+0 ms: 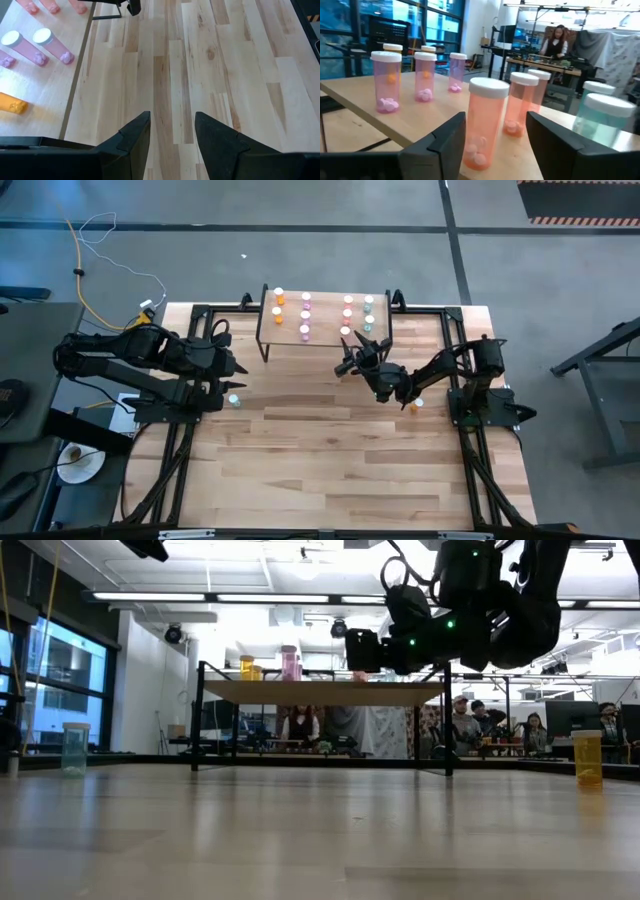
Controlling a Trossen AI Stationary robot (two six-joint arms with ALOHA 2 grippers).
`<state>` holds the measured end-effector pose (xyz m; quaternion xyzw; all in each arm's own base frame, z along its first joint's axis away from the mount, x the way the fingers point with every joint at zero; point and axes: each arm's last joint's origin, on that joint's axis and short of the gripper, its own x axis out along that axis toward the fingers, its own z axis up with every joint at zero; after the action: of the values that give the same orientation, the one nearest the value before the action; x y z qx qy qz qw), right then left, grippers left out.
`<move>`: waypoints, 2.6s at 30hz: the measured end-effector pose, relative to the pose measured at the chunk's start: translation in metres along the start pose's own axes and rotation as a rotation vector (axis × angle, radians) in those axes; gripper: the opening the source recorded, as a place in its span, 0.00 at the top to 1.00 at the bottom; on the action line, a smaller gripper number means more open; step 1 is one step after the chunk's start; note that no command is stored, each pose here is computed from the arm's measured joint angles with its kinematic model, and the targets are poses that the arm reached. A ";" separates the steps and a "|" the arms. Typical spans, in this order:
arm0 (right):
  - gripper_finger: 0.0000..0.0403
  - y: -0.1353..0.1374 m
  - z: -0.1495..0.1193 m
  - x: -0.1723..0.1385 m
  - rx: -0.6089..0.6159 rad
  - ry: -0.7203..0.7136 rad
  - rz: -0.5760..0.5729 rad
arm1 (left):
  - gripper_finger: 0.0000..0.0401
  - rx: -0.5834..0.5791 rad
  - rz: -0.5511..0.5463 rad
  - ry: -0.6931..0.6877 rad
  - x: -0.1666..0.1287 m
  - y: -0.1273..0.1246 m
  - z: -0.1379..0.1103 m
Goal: Pick and place medicine bottles onto shelf by color
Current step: Put the blue pill bottle on the shelf aligned with other blue pill bottles
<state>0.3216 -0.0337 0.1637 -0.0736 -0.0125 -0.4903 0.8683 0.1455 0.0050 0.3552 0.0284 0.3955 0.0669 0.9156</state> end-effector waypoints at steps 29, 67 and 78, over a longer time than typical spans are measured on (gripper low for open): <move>0.48 0.014 0.050 -0.057 -0.014 -0.043 0.021 | 0.63 -0.001 0.000 -0.001 0.000 0.000 0.000; 0.48 -0.012 0.127 -0.194 0.167 0.089 0.146 | 0.52 -0.268 -0.091 0.261 0.027 -0.011 -0.036; 0.48 -0.012 0.127 -0.194 0.087 0.083 0.150 | 0.52 -0.244 -0.086 0.427 0.062 -0.025 -0.074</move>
<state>0.2177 0.1426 0.2726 -0.0162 0.0077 -0.4257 0.9047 0.1358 -0.0111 0.2572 -0.1137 0.5700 0.0797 0.8098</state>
